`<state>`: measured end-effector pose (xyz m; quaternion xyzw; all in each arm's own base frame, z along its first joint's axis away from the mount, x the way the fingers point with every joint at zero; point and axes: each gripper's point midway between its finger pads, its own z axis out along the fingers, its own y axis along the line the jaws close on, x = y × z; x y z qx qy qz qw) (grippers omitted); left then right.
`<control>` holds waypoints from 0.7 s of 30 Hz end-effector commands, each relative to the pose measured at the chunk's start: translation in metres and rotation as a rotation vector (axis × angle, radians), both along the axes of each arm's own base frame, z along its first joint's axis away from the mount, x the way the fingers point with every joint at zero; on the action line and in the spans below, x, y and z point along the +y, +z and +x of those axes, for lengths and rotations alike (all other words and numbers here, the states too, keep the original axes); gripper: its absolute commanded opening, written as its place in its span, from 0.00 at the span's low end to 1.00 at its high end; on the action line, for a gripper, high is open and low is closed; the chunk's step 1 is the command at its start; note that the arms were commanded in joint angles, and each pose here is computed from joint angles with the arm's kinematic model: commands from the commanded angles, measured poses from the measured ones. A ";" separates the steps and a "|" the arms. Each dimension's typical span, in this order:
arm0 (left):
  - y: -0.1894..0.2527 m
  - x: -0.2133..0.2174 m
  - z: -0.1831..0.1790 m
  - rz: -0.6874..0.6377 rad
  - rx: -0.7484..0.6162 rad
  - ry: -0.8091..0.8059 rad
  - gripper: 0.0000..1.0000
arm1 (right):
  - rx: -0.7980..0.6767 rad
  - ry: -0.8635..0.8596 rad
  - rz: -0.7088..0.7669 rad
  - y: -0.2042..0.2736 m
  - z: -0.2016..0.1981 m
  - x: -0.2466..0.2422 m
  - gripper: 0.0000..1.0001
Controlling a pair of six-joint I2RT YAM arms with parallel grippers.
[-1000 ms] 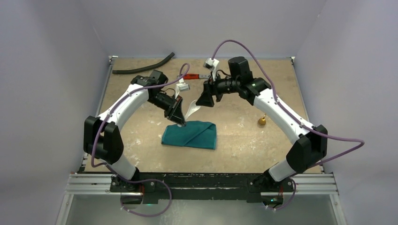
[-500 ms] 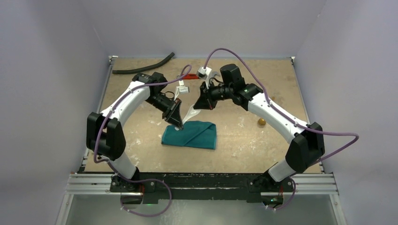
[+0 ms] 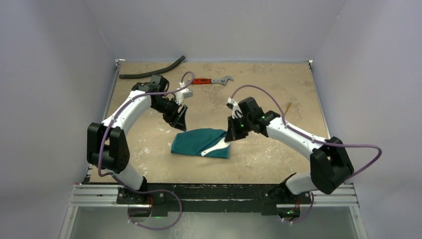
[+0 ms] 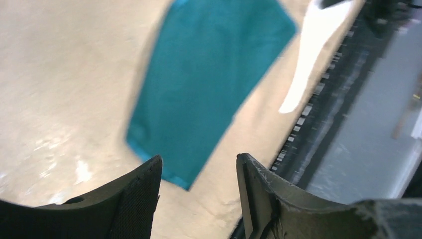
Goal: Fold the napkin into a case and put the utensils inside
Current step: Insert the spoon into the folded napkin.
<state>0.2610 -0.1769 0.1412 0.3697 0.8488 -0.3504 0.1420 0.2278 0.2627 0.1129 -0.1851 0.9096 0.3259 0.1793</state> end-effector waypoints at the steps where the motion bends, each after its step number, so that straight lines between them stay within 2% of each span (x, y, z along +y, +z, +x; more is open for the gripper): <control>1: -0.033 0.031 0.032 0.147 -0.116 0.116 0.54 | 0.044 -0.262 -0.076 0.005 -0.008 -0.034 0.00; 12: -0.073 0.036 0.023 0.166 -0.094 0.218 0.47 | 0.122 -0.585 -0.134 -0.019 -0.013 -0.064 0.00; 21: -0.090 0.035 0.020 0.171 -0.027 0.247 0.39 | 0.165 -0.670 -0.116 -0.037 -0.016 -0.065 0.00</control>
